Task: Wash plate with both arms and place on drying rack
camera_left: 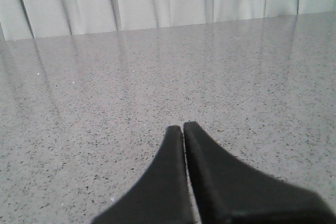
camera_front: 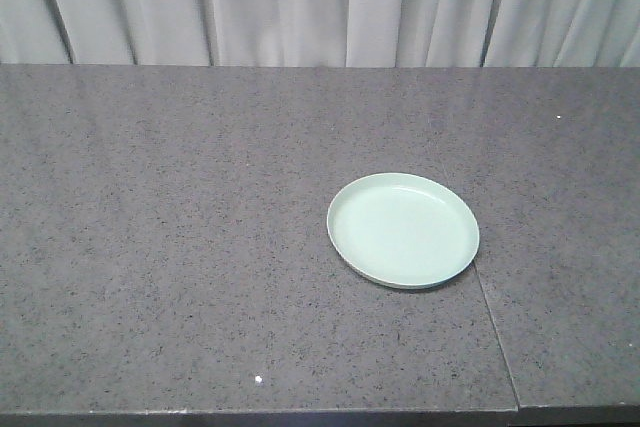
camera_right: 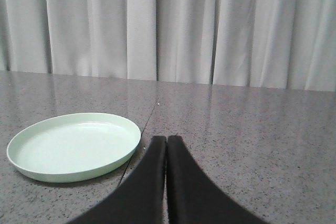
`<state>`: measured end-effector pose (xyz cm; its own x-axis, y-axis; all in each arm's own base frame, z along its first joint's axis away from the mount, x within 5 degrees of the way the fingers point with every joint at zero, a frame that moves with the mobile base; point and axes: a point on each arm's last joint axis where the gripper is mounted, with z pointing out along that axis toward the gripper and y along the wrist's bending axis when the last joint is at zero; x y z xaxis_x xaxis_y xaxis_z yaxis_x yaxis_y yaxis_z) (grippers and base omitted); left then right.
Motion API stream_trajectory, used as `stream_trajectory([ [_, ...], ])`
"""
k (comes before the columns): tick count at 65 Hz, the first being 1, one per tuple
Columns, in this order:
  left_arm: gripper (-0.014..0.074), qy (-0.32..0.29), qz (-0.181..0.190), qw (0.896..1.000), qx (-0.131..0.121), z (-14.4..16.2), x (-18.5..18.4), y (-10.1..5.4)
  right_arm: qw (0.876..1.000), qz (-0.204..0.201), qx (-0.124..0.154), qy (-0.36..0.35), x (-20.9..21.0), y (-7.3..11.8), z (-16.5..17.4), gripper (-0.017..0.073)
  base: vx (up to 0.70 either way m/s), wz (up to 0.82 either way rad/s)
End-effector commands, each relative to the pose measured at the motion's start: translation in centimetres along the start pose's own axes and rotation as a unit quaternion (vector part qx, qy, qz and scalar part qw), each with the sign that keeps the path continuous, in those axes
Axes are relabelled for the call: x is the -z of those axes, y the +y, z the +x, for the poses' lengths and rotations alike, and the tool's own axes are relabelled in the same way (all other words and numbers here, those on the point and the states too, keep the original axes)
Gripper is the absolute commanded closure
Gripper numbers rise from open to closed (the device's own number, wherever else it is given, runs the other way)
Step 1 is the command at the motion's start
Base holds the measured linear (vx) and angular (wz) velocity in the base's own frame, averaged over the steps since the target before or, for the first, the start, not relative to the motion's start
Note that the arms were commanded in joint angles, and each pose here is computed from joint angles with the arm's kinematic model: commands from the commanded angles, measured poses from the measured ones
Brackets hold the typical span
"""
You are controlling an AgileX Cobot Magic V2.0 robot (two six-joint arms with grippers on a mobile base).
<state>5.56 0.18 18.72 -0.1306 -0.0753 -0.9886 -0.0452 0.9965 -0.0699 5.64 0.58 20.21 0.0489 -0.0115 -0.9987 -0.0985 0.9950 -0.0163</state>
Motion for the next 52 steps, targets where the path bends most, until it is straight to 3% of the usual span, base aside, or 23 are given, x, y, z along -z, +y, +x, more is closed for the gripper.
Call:
stream_trajectory([
  [1, 0.06, -0.053, 0.002, 0.999, 0.004, -1.39, 0.32, -0.08, 0.999, 0.011, 0.003, -0.038, 0.05, -0.16, -0.62, 0.0564, 0.0, 0.0],
  [52, 0.06, -0.053, 0.002, 0.999, 0.004, -1.39, 0.32, -0.08, 0.999, 0.011, 0.003, -0.04, 0.05, -0.17, -0.65, 0.0564, 0.0, 0.0],
])
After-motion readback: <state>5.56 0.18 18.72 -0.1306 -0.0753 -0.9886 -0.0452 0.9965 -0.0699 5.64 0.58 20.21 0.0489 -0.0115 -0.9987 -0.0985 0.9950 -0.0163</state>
